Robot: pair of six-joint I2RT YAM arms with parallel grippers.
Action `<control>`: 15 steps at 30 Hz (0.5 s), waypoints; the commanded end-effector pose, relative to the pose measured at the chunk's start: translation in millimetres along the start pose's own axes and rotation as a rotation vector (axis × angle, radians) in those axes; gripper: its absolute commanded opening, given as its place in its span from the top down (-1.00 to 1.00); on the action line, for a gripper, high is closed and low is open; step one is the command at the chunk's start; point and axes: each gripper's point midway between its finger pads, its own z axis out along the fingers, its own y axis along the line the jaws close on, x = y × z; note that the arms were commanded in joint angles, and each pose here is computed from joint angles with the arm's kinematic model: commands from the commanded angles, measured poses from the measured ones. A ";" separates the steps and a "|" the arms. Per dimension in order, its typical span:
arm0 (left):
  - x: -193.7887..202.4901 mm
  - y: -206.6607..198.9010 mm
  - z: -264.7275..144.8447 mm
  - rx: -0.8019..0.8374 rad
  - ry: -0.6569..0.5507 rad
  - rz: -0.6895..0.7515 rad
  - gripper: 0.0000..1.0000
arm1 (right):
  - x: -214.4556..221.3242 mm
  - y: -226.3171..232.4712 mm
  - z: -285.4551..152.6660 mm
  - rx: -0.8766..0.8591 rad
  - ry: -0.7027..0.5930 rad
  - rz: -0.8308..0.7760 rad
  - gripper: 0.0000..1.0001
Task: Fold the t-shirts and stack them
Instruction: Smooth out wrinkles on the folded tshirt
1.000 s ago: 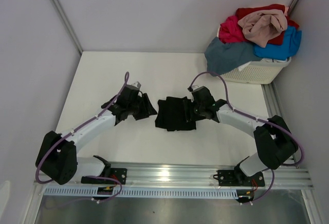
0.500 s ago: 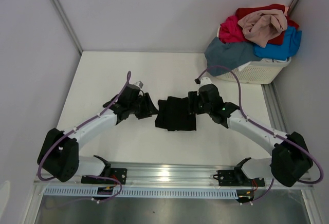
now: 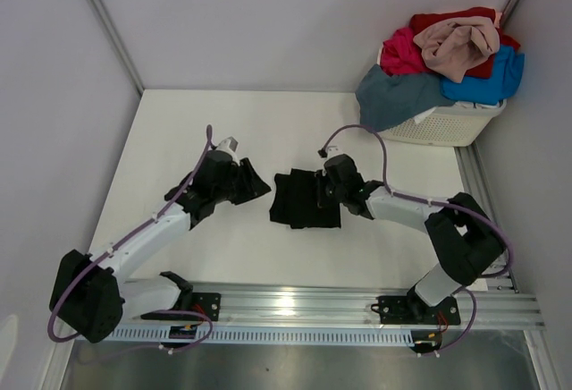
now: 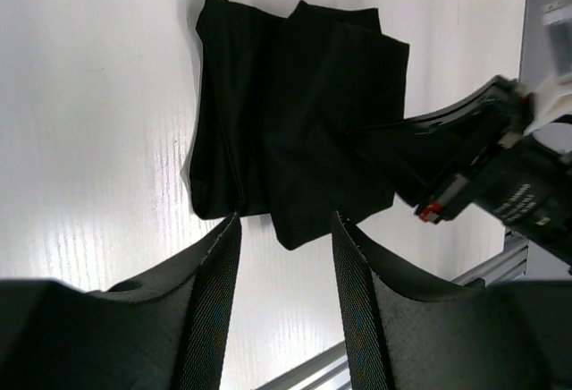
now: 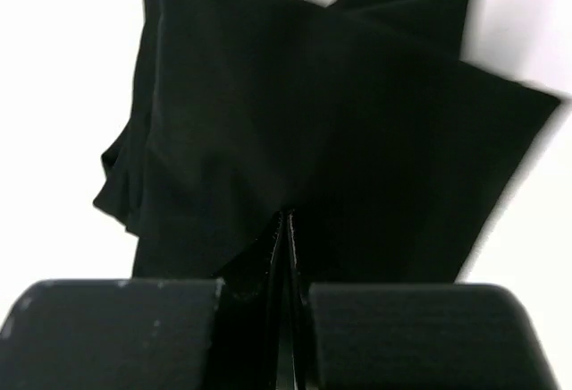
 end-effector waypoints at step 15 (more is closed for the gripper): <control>-6.9 14.6 -18.5 -0.020 -0.113 0.005 0.00 | 49.8 53.2 62.8 -0.002 0.133 -0.156 0.48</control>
